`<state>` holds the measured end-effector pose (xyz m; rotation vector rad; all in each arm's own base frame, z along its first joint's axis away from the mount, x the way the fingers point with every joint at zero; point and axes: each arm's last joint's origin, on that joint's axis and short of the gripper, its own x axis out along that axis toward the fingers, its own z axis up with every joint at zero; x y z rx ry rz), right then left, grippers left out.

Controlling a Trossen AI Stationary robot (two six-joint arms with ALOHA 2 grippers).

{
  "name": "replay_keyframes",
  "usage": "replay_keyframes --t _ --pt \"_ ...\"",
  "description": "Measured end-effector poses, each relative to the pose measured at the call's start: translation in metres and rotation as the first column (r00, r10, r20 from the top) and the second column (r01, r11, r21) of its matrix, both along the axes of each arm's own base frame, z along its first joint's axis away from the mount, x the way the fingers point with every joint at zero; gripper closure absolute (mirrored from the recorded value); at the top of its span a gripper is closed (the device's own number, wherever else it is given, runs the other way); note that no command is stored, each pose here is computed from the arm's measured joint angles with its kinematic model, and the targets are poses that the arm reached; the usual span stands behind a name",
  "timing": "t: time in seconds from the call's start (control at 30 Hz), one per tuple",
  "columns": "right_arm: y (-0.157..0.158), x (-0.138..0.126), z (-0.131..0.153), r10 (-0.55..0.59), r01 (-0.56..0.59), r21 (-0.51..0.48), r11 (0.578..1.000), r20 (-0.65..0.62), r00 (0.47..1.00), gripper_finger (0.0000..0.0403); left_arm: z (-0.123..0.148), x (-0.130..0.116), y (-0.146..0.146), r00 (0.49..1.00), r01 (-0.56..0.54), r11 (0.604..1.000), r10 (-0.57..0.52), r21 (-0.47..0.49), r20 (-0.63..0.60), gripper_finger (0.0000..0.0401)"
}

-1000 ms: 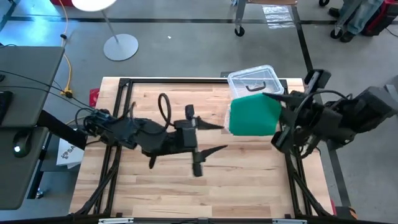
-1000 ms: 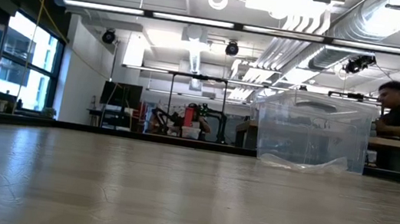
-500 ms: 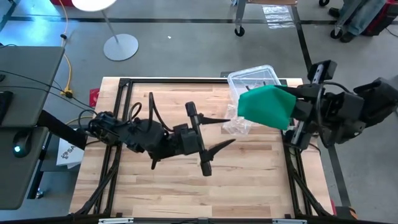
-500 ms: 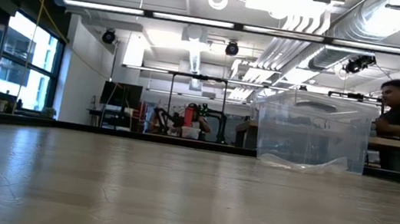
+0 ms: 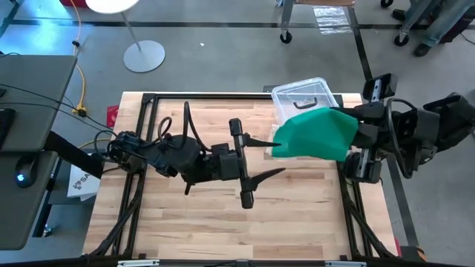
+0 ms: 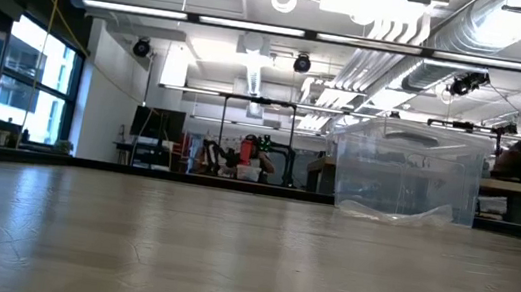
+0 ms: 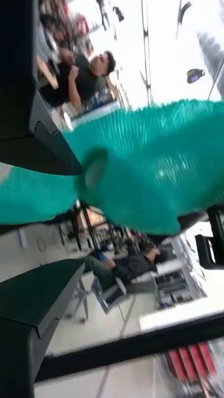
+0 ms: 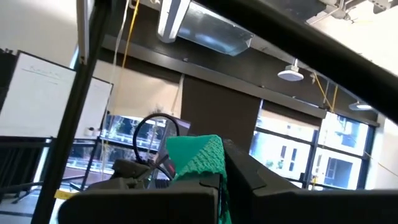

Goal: Roll bandage
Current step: Roll the green bandage

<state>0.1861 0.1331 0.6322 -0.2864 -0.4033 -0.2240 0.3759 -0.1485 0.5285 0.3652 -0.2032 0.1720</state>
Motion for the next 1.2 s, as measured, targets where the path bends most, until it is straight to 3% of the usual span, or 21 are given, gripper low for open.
replay_keyframes --t 0.5,0.83,1.2 --pt "0.001 0.000 0.000 0.024 -0.024 0.002 1.000 0.010 1.000 0.0403 -0.012 0.025 0.002 0.996 -0.019 0.999 0.022 -0.043 0.082 0.0175" --pt "0.001 0.000 0.000 0.025 -0.025 0.001 1.000 0.009 1.000 0.0403 -0.004 0.025 0.006 0.979 0.108 0.993 -0.099 -0.042 0.176 0.0175" --pt "0.001 0.001 0.000 0.037 -0.037 0.030 0.999 0.014 0.999 0.0403 -0.004 0.030 0.022 0.969 0.173 0.976 -0.145 -0.129 0.198 0.0175"
